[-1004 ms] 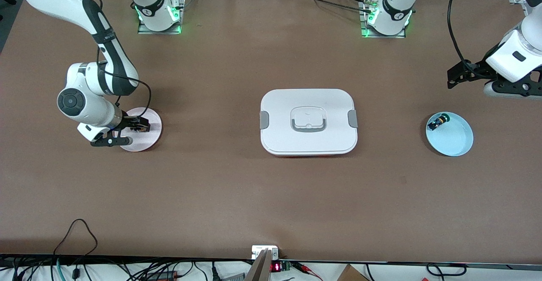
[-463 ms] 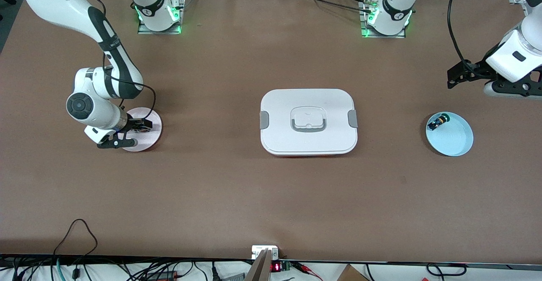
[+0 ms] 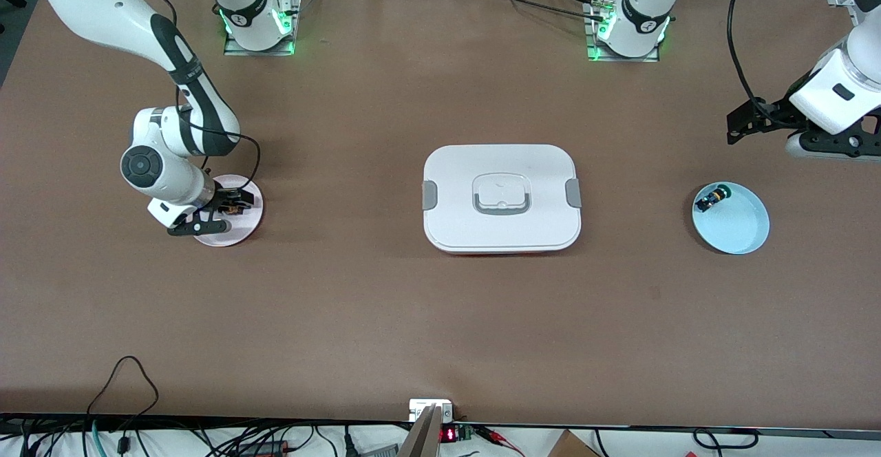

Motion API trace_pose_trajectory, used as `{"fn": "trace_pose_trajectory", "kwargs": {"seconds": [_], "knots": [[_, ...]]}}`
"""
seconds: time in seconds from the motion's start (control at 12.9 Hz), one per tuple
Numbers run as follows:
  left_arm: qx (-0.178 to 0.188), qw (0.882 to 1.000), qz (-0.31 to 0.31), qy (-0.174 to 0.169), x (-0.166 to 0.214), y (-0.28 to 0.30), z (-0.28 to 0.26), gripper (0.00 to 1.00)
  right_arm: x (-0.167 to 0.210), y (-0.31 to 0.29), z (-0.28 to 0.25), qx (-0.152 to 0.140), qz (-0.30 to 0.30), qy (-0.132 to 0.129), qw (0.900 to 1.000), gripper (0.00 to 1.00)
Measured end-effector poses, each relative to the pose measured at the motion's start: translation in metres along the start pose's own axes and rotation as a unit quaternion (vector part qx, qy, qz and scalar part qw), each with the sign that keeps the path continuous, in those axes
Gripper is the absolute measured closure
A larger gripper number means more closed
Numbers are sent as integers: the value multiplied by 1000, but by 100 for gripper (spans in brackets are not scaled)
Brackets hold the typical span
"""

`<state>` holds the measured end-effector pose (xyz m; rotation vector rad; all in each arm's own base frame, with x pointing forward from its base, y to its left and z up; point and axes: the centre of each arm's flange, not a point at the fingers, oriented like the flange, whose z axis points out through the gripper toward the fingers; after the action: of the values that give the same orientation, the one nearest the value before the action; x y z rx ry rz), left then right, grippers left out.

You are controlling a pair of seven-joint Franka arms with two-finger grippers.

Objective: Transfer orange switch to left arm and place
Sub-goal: 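Lower the right gripper and close it on the orange switch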

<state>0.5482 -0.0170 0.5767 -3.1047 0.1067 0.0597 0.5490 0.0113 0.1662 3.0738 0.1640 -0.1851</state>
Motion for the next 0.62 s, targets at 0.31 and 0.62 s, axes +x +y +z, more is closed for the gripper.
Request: {"fn": "trace_pose_trajectory", "kwargs": {"seconds": [0.31, 0.62], "knots": [[0, 1000, -1, -1, 0, -2, 1, 0, -1, -1, 0, 0, 0, 1, 1000, 4], [0, 1000, -2, -1, 0, -2, 1, 0, 2, 0, -10, 0, 0, 14, 1000, 26]]}}
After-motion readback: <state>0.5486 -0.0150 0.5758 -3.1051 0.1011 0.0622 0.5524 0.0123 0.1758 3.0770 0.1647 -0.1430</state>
